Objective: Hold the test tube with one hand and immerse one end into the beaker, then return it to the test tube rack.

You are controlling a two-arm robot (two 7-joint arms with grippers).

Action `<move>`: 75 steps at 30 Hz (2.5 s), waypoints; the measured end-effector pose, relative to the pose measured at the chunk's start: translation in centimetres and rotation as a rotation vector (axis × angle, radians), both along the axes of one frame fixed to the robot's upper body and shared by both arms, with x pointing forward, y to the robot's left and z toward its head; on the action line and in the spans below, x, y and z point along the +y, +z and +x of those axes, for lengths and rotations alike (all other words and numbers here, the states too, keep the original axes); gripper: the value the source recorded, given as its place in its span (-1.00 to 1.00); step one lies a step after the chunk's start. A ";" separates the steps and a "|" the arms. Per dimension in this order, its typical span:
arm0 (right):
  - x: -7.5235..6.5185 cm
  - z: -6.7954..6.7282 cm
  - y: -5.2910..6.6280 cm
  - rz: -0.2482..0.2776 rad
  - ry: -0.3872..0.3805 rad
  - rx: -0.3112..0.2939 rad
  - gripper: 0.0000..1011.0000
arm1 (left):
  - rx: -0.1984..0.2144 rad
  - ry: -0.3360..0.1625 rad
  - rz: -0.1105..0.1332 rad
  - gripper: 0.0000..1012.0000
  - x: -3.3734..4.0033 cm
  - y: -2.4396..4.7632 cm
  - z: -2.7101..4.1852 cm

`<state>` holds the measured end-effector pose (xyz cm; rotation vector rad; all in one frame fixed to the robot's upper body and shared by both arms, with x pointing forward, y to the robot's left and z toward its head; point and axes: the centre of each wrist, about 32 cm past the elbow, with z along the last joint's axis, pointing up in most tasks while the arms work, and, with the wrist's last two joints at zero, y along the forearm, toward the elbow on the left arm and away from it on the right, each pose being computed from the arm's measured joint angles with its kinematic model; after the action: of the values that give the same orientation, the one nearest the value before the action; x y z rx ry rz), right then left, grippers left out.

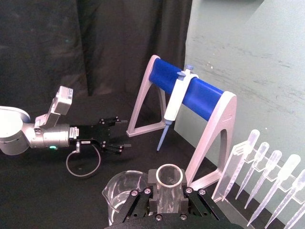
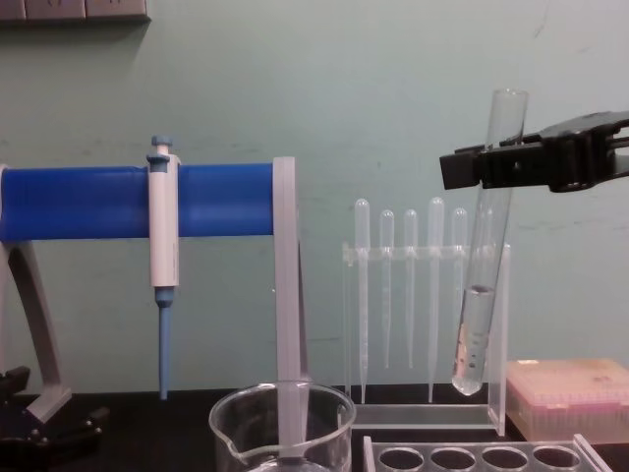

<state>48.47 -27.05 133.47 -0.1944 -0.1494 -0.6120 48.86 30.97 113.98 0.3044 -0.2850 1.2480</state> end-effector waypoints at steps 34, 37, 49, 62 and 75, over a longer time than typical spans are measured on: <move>0.0 0.0 -0.1 0.002 -0.002 -0.001 -0.56 | 0.000 0.000 0.000 0.98 0.00 0.00 0.00; 0.0 0.0 -0.1 0.002 -0.002 -0.001 -0.56 | 0.000 0.000 0.000 0.98 0.00 0.00 0.00; 0.0 0.0 -0.1 0.002 -0.002 -0.001 -0.56 | 0.000 0.000 0.000 0.98 0.00 0.00 0.00; 0.0 0.0 -0.1 0.002 -0.002 -0.001 -0.56 | 0.000 0.000 0.000 0.98 0.00 0.00 0.00; 0.0 0.0 -0.1 0.002 -0.002 -0.001 -0.56 | 0.000 0.000 0.000 0.98 0.00 0.00 0.00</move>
<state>48.48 -27.06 133.34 -0.1925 -0.1491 -0.6142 48.86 30.97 113.98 0.3044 -0.2850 1.2479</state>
